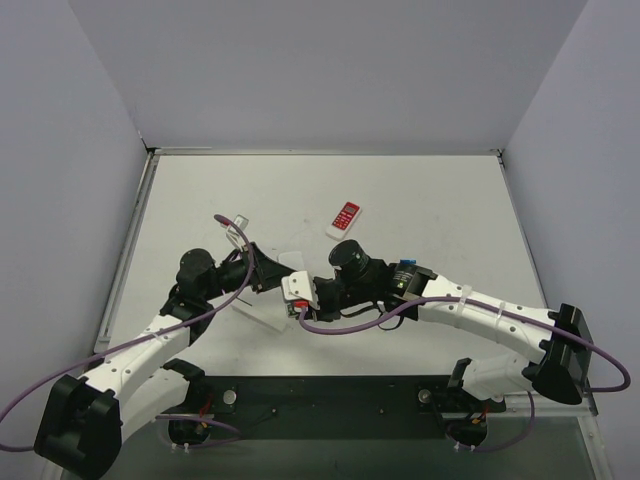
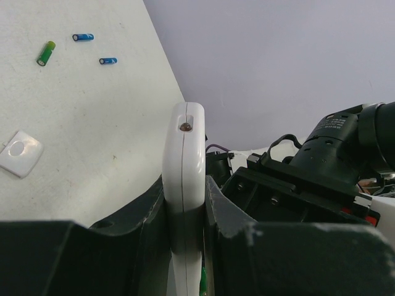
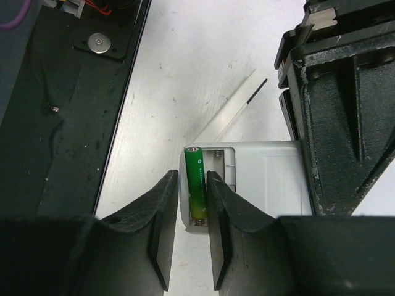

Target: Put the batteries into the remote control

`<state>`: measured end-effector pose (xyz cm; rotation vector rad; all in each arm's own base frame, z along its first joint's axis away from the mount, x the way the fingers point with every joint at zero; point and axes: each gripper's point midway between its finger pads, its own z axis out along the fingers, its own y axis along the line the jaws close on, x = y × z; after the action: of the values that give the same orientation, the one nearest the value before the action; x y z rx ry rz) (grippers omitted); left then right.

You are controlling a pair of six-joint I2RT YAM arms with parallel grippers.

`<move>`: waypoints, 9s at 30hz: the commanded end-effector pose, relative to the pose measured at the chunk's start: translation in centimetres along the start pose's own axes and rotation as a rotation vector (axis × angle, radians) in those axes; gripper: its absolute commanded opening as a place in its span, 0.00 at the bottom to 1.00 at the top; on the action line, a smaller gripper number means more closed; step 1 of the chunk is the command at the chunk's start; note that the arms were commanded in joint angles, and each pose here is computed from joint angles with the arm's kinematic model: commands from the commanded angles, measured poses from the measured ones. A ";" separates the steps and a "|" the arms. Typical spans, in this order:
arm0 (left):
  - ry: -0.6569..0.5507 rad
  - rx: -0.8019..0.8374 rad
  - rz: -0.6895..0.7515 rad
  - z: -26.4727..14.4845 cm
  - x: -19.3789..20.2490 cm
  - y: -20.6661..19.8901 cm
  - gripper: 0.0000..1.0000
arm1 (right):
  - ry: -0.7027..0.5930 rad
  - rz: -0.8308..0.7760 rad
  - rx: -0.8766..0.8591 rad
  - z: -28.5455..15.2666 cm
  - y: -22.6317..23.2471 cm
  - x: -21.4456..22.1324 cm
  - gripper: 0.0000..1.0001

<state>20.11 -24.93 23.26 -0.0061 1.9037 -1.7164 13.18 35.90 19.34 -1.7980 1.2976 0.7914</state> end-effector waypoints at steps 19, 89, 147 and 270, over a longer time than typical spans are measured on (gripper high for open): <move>-0.034 0.019 0.002 0.3 -0.9 -0.2 0.00 | 0.024 0.017 0.030 -0.8 -0.8 0.0 0.34; -0.366 -0.083 -0.015 -2.3 -4.3 1.2 0.00 | -0.116 1.133 0.386 0.4 -4.0 0.6 0.63; -0.410 -0.055 0.012 -3.0 -4.4 0.7 0.00 | -0.210 1.147 0.380 -0.1 -4.8 -0.8 0.58; -0.462 -0.314 0.103 -6.0 -2.5 7.6 0.00 | 0.554 1.705 1.292 -8.0 -11.1 31.5 0.38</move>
<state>22.53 -16.79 15.56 -0.4226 1.8193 -1.1618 34.03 17.05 0.93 0.4004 2.6501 0.0107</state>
